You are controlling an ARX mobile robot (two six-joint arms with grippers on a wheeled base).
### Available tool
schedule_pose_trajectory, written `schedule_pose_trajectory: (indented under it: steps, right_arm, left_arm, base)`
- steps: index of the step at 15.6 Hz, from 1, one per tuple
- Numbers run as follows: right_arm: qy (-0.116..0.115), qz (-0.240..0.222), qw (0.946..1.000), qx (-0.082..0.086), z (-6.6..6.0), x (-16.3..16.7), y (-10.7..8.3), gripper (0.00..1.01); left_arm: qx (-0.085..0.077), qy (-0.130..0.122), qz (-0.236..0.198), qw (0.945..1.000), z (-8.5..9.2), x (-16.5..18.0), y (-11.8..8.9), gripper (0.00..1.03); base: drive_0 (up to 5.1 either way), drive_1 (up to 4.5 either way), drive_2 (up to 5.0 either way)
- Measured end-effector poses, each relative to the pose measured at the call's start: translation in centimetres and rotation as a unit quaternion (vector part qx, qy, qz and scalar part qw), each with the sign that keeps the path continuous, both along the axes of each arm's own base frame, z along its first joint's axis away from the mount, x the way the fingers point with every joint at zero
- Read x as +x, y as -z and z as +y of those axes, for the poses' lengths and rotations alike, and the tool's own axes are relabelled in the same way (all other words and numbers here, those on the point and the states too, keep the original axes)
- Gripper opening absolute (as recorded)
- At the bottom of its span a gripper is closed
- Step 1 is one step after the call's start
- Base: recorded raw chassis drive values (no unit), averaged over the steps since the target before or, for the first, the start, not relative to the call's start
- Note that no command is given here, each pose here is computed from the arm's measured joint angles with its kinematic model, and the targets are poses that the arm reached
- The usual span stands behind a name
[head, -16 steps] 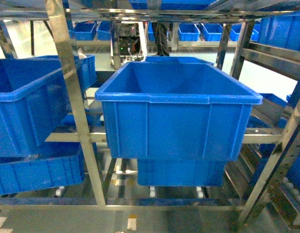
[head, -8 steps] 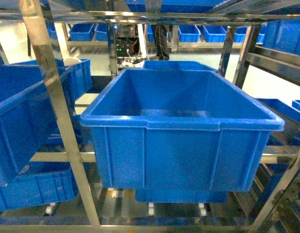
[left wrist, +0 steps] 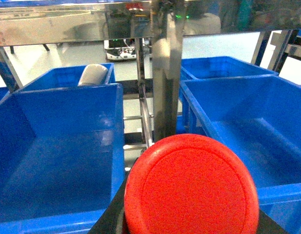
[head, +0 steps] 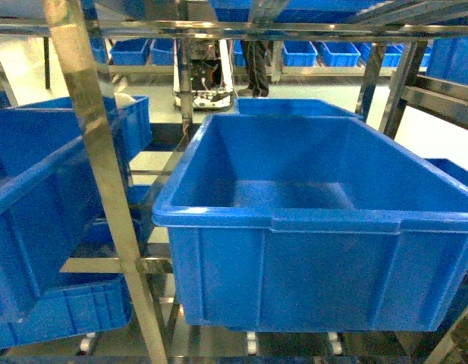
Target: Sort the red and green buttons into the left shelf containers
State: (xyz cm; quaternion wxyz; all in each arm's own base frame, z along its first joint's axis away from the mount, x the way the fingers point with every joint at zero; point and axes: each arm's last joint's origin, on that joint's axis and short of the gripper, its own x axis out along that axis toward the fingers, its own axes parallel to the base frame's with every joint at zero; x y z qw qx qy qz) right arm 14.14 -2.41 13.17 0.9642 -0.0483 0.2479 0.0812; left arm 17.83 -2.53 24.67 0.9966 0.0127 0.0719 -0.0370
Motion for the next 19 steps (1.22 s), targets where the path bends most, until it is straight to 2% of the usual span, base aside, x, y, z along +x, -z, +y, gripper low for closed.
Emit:
schedule_pose_trajectory:
  steps: [11,13,14,19]
  right_arm:
    - [0.0,-0.001,1.0,0.0,0.0,0.0,-0.03,0.26]
    - [-0.003,-0.001,1.0,0.001,0.04,0.0,-0.02,0.26]
    - [-0.001,0.0,1.0,0.001,0.01,0.0,0.0,0.26]
    - [-0.001,-0.002,1.0,0.0,0.01,0.02,-0.03,0.26]
  left_arm:
    - [0.0,0.002,-0.001,1.0,-0.04,-0.02,-0.04,0.25]
    - [0.001,-0.009,-0.001,1.0,0.16,-0.01,-0.01,0.25]
    - [0.0,0.002,0.0,1.0,-0.05,-0.04,0.01,0.25]
    - [0.0,0.001,-0.001,1.0,-0.02,-0.03,0.0,0.25]
  base:
    - [-0.1,4.25,-4.4]
    - [-0.1,4.25,-4.4]
    - [0.0,0.0,0.0]
    - [0.0,0.0,0.0]
